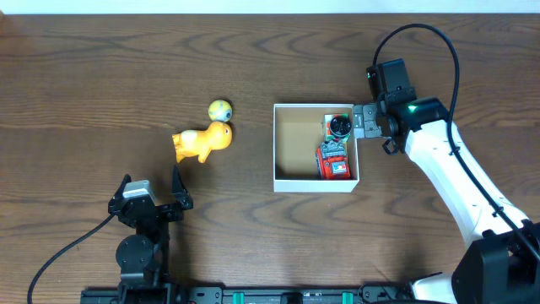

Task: Pack container
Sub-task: 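Release the wheel in the box and raise the right gripper aside, then move the left gripper to the orange duck and grasp it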

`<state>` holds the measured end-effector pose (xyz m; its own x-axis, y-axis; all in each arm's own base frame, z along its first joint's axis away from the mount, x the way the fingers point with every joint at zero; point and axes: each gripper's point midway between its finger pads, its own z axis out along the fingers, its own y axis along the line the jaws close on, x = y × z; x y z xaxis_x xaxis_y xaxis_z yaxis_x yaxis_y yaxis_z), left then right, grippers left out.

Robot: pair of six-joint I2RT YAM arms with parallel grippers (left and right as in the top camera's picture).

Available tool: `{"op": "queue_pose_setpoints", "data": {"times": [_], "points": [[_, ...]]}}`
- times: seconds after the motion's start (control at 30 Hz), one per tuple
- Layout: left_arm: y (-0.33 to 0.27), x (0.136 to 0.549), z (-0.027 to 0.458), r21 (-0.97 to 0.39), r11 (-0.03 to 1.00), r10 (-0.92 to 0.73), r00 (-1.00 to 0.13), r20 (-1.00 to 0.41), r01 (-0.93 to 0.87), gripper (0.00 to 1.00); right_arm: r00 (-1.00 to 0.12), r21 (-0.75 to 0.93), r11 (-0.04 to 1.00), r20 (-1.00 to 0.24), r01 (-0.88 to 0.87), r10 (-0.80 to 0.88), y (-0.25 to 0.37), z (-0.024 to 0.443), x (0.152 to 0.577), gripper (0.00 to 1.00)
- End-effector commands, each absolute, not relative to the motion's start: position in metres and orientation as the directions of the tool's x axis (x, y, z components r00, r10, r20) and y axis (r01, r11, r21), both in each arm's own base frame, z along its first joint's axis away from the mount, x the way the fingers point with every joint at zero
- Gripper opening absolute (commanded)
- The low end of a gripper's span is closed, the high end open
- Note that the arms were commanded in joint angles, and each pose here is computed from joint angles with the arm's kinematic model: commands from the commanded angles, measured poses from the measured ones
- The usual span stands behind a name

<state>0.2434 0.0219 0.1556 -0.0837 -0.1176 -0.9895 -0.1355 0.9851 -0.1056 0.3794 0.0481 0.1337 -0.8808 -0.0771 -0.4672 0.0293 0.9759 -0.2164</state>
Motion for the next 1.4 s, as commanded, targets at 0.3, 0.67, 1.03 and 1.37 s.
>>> {"op": "queue_pose_setpoints", "data": {"times": [0.3,0.67,1.03,1.37], "points": [[-0.021,0.243,0.152,-0.152,0.982,-0.138,-0.122,-0.983,0.111,0.98,-0.863,-0.201,0.978,-0.503,0.056,-0.054,0.046,0.147,0.384,0.99],[-0.045,0.249,0.209,-0.179,0.957,-0.116,-0.262,-0.958,0.230,0.98,-0.863,-0.201,0.978,-0.503,0.056,-0.054,0.046,0.147,0.384,0.99],[-0.049,0.308,0.184,-0.228,0.956,-0.002,-0.777,-0.630,0.183,0.98,-0.863,-0.201,0.978,-0.503,0.056,-0.054,0.046,0.147,0.384,0.99],[-0.053,0.322,0.101,-0.304,0.952,-0.063,-0.940,-0.334,0.045,0.98,-0.863,-0.201,0.978,-0.503,0.056,-0.054,0.046,0.147,0.384,0.99]]}}
